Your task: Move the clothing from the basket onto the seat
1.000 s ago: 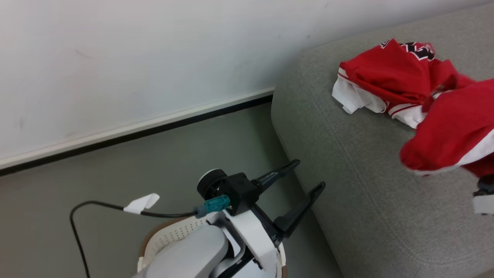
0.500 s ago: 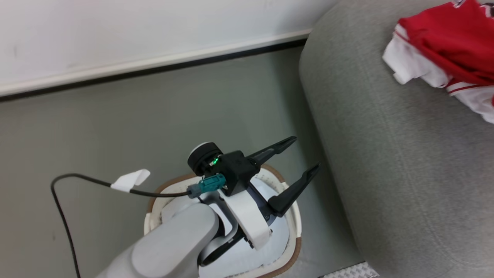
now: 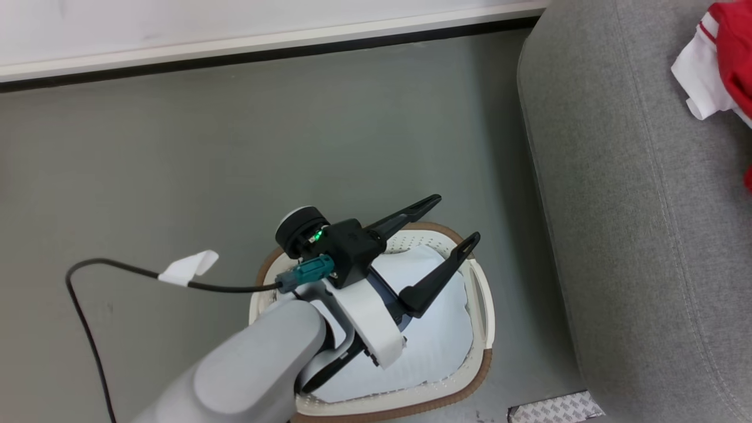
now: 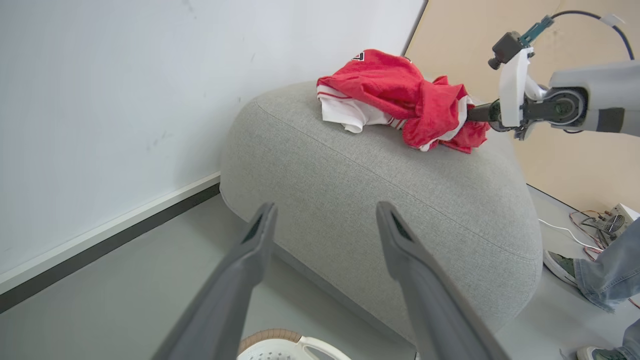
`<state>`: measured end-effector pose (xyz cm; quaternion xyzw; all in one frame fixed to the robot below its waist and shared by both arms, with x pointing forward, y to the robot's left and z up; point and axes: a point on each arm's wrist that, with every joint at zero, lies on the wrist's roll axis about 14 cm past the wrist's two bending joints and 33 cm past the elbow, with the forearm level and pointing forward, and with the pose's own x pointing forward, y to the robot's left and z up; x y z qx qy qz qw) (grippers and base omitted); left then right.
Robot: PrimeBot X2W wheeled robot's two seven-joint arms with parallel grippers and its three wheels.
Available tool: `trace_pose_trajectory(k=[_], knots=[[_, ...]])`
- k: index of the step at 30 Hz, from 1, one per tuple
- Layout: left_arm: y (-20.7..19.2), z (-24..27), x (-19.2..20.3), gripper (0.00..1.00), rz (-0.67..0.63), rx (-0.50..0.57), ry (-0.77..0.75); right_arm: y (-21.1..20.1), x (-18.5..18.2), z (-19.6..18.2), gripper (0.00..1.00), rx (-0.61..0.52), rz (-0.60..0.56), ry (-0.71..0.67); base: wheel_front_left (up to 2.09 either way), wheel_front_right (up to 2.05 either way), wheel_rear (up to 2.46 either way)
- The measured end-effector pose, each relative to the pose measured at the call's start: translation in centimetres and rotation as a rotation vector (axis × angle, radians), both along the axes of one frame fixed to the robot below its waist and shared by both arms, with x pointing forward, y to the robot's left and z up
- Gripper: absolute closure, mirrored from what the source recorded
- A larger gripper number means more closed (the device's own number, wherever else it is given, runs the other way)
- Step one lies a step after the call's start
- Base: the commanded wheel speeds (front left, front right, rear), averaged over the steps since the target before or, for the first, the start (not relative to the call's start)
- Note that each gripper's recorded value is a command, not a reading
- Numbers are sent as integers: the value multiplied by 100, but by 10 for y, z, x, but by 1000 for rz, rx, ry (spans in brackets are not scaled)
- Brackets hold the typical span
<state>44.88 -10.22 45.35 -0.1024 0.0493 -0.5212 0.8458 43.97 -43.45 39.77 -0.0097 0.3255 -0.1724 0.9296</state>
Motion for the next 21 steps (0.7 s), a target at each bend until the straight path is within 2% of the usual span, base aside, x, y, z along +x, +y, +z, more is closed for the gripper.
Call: trace_pose_trajectory(k=[4, 6, 9, 15, 21], knots=[[0, 7, -2, 0, 13, -12, -6, -2, -6, 1, 58, 28, -6, 60, 0, 0, 0], [1, 12, -4, 0, 21, -16, -9, 1, -9, 3, 0, 35, 5, 73, 0, 0, 0], [3, 18, -7, 0, 35, -11, -18, 7, -18, 4, 0, 38, 36, 127, 0, 0, 0], [8, 34, -19, 0, 70, -12, -29, 18, -30, 32, 0, 16, 111, 95, 0, 0, 0], [13, 61, -36, 0, 113, -31, -54, 26, -37, 91, 0, -55, 206, -57, 0, 0, 0]])
